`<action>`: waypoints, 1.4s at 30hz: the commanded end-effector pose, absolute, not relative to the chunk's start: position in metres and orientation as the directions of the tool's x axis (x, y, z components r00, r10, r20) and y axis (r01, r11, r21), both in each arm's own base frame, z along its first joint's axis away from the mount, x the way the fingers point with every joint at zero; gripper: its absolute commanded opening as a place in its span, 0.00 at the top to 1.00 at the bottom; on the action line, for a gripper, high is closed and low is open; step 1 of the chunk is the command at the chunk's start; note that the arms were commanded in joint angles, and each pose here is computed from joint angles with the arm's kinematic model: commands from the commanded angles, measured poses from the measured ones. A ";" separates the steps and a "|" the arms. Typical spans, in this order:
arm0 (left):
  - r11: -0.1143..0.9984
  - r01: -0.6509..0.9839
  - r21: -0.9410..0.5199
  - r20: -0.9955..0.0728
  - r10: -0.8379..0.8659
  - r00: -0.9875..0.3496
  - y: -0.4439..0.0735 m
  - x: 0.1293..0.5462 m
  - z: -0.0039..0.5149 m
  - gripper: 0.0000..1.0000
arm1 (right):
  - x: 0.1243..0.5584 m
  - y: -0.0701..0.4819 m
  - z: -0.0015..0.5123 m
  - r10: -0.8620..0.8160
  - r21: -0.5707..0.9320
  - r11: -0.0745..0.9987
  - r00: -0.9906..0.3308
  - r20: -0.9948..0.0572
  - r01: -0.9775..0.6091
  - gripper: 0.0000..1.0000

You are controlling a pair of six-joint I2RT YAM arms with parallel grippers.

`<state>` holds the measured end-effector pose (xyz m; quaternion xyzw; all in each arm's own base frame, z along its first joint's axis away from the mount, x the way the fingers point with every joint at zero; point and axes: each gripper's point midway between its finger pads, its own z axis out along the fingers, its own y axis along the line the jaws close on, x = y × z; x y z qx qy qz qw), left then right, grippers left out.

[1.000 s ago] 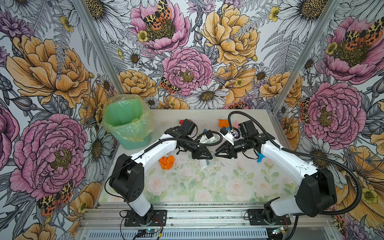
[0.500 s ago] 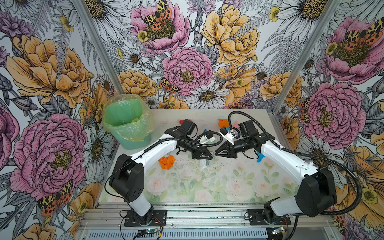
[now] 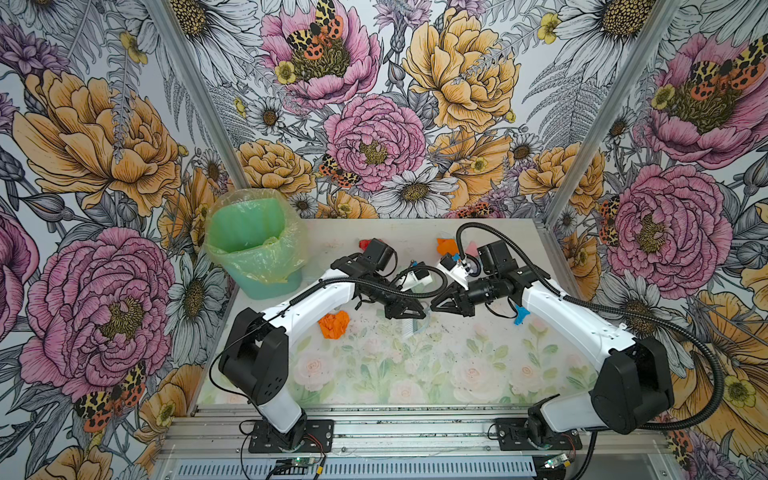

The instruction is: Sweep away the paper scraps from the table

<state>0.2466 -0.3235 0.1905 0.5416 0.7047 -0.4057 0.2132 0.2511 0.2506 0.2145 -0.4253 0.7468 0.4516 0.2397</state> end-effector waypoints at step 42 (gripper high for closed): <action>0.683 0.723 -0.103 -0.788 0.388 -0.479 -0.221 0.319 0.195 0.55 | 0.268 0.232 0.215 -0.403 0.421 0.345 -0.537 -0.741 -0.839 1.00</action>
